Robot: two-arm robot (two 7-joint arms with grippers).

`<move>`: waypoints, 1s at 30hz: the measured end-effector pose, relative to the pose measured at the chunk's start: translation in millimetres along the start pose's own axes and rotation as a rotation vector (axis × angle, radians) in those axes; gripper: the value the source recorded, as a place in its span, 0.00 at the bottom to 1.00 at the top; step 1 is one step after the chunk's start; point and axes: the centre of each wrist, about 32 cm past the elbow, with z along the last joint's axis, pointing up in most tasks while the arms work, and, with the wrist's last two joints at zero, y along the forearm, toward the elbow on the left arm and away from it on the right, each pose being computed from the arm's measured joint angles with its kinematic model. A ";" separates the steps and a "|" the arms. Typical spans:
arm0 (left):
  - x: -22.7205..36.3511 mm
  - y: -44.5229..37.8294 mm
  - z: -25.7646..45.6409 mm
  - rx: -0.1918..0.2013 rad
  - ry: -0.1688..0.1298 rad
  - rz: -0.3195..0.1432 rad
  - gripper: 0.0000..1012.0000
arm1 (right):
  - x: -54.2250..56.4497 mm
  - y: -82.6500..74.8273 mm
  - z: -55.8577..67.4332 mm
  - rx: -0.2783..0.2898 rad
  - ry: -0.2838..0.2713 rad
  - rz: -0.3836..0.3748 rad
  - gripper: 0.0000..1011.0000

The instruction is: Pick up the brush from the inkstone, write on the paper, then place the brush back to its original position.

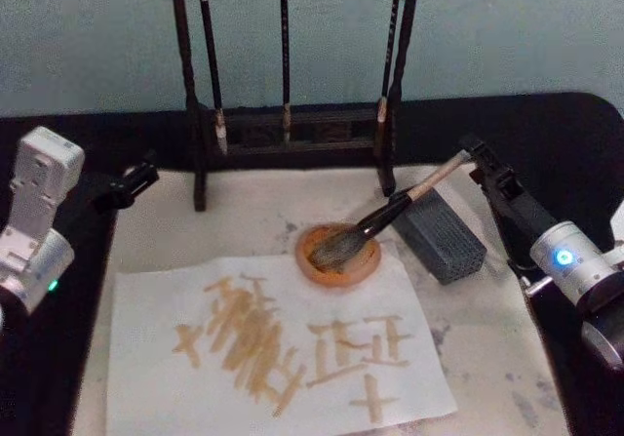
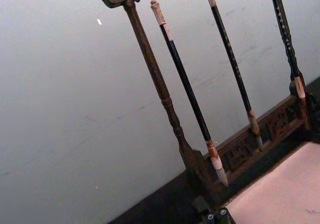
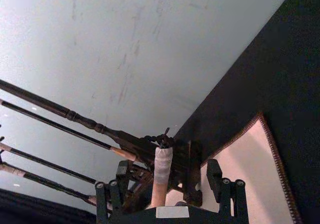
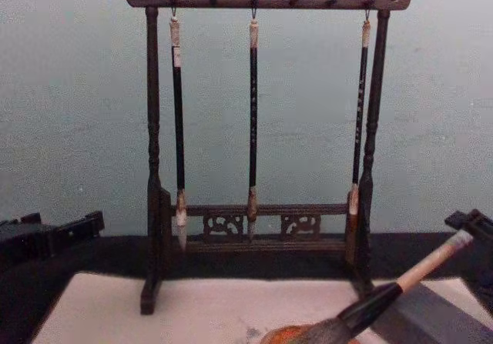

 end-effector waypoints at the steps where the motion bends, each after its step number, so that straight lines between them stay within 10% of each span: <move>1: 0.0 0.0 0.0 0.000 0.000 0.000 0.99 | -0.2 0.4 0.1 -0.003 -0.004 0.000 0.99; 14: 0.0 0.0 0.0 0.000 0.000 0.000 0.99 | -1.1 1.4 1.4 -0.014 -0.031 -0.003 0.99; 30: 0.0 0.0 0.0 0.000 0.000 0.000 0.99 | -0.9 1.0 1.1 -0.012 -0.026 -0.002 0.56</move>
